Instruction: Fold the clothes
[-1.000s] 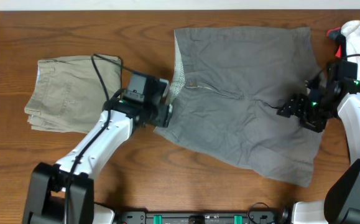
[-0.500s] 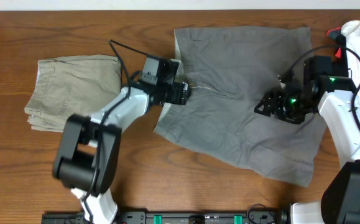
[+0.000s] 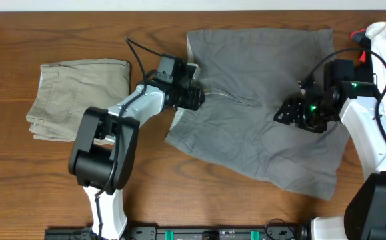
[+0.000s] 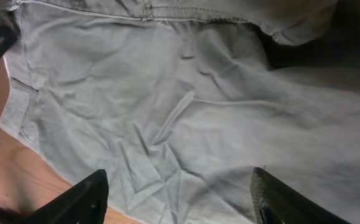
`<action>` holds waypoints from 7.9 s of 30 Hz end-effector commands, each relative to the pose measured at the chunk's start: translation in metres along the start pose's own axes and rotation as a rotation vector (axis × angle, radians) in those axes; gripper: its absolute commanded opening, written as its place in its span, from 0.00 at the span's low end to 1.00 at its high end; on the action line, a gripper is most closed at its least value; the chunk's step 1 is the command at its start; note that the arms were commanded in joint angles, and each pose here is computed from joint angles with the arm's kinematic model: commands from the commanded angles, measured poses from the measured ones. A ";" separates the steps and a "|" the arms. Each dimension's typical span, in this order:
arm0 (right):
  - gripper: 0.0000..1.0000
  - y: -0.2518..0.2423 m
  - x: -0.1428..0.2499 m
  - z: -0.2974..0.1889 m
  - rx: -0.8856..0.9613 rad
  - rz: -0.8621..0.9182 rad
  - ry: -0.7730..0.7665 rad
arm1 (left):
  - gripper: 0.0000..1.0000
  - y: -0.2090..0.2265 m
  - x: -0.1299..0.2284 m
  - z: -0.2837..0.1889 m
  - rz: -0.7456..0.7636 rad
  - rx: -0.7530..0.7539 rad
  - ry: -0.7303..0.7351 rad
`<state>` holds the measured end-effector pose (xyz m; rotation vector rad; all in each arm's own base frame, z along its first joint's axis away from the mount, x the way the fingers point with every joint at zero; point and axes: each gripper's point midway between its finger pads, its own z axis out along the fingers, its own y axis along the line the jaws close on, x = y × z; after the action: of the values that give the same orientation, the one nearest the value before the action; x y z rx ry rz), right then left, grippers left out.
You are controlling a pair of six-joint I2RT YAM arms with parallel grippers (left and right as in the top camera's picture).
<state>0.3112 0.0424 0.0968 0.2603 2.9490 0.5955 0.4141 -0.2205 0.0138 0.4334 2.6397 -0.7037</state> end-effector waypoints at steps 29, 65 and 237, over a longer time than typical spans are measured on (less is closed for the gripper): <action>0.73 -0.024 -0.007 -0.003 0.150 0.101 -0.039 | 0.06 0.054 0.017 -0.067 -0.051 -0.454 0.138; 0.01 -0.169 0.002 0.028 0.322 0.608 -0.265 | 0.06 0.100 0.035 -0.080 -0.223 -0.577 0.171; 0.70 -0.062 0.061 -0.040 0.138 0.253 -0.172 | 0.06 0.010 0.220 -0.076 -0.963 -0.232 0.260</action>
<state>0.2406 0.0042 0.1042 0.5398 2.8174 0.5046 0.2237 -0.1416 -0.0041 -0.8978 2.9932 -0.7050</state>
